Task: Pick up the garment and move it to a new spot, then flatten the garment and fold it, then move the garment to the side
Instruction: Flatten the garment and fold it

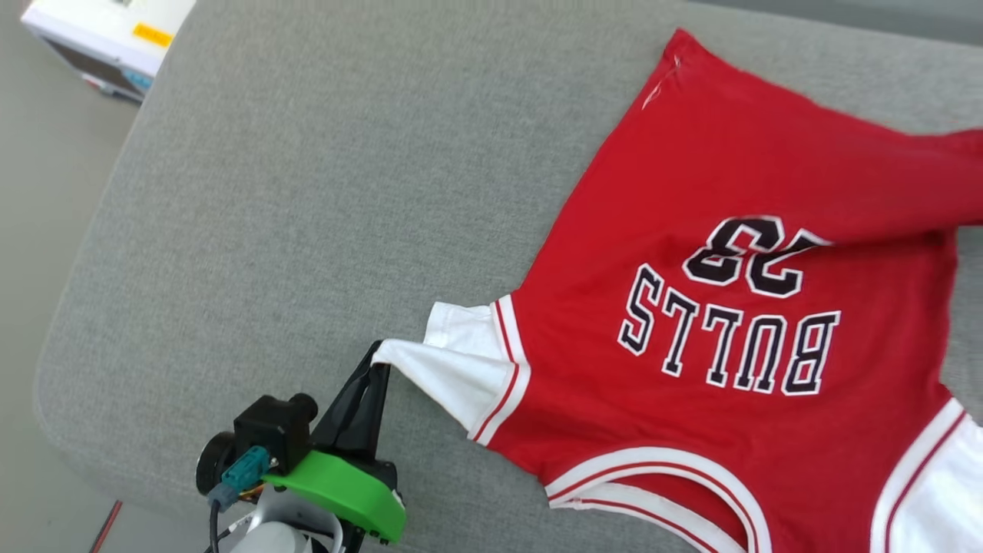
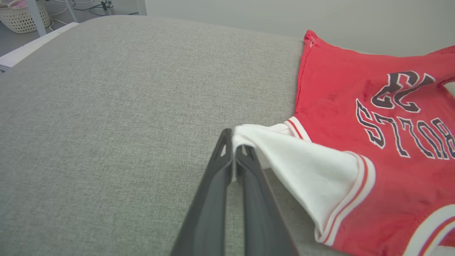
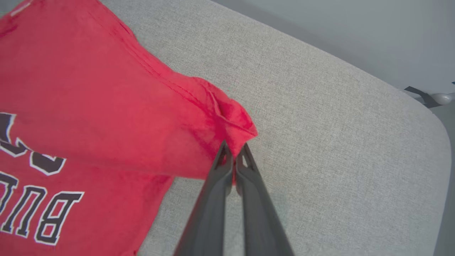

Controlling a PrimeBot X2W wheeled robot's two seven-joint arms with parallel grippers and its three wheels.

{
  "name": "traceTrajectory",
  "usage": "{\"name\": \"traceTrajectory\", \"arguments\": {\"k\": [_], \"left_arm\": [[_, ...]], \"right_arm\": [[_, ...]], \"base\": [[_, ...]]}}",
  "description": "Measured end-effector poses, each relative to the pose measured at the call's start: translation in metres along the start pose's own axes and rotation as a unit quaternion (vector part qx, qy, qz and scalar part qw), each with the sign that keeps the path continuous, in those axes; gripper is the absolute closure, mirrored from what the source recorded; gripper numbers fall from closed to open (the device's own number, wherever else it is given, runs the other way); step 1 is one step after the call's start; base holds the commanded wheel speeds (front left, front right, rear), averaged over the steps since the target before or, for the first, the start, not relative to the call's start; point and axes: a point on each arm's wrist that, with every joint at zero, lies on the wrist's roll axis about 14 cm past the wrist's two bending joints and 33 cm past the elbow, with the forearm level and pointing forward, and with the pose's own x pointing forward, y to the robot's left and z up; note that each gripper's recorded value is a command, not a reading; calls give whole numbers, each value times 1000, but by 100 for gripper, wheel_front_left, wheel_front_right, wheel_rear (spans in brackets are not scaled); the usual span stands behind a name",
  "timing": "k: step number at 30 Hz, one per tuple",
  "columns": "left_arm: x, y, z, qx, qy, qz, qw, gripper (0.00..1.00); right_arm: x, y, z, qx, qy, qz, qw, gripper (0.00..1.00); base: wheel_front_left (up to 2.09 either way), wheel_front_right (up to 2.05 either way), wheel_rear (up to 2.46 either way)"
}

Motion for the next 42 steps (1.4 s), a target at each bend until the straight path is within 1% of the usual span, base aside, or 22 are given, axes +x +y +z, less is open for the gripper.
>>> {"name": "traceTrajectory", "arguments": {"k": [4, 8, 14, 17, 20, 21, 23, 26, 29, 30, 31, 32, 33, 35, 38, 42], "left_arm": [[-6, -5, 5, -2, -8, -10, 1000, 100], [-10, -9, 7, 0, -12, -18, 1000, 100], [-12, -20, 10, 1, -16, -37, 999, 100], [-10, -27, 12, 0, -20, -49, 999, 100], [-8, -33, 14, 2, -22, -58, 998, 100], [-7, -33, 14, 2, -22, -60, 998, 100], [-6, -35, 14, 3, -22, -63, 998, 100], [-5, -36, 12, 4, -18, -65, 998, 100], [-6, -35, 11, 5, -17, -64, 998, 100], [-6, -35, 11, 5, -17, -64, 998, 100], [-6, -34, 11, 6, -18, -63, 998, 100], [-6, -34, 11, 6, -18, -63, 998, 100], [-7, -34, 12, 7, -18, -64, 998, 100], [-8, -33, 11, 8, -18, -63, 998, 100], [-9, -32, 11, 8, -18, -62, 998, 100], [-10, -30, 11, 7, -17, -59, 998, 100]], "right_arm": [[-31, -4, -28, 12, -16, -4, 1000, 100], [-59, -9, -69, 39, -17, -15, 999, 100], [-96, -10, -146, 109, 3, -38, 993, 100], [-111, -1, -184, 147, 19, -45, 988, 100], [-124, 12, -223, 191, 40, -51, 979, 100], [-126, 15, -230, 197, 47, -53, 978, 100], [-129, 29, -258, 223, 76, -49, 971, 100], [-129, 45, -283, 257, 105, -44, 960, 100], [-129, 45, -288, 260, 109, -50, 958, 100], [-129, 45, -286, 264, 105, -51, 958, 93], [-129, 45, -284, 265, 101, -51, 958, 76], [-129, 44, -280, 264, 93, -52, 959, 27], [-130, 39, -272, 263, 76, -57, 960, 0], [-130, 29, -254, 258, 45, -64, 963, 0], [-131, 11, -216, 228, -7, -76, 971, 0], [-132, -3, -152, 175, -79, -74, 979, 0]], "base": [[0, 0, 0], [0, 0, 0], [0, 0, 0], [0, 0, 0], [0, 0, 0], [0, 0, 0], [0, 0, 0], [0, 0, 0], [0, 0, 0], [0, 0, 0], [0, 0, 0], [0, 0, 0], [0, 0, 0], [0, 0, 0], [0, 0, 0], [0, 0, 0]]}}
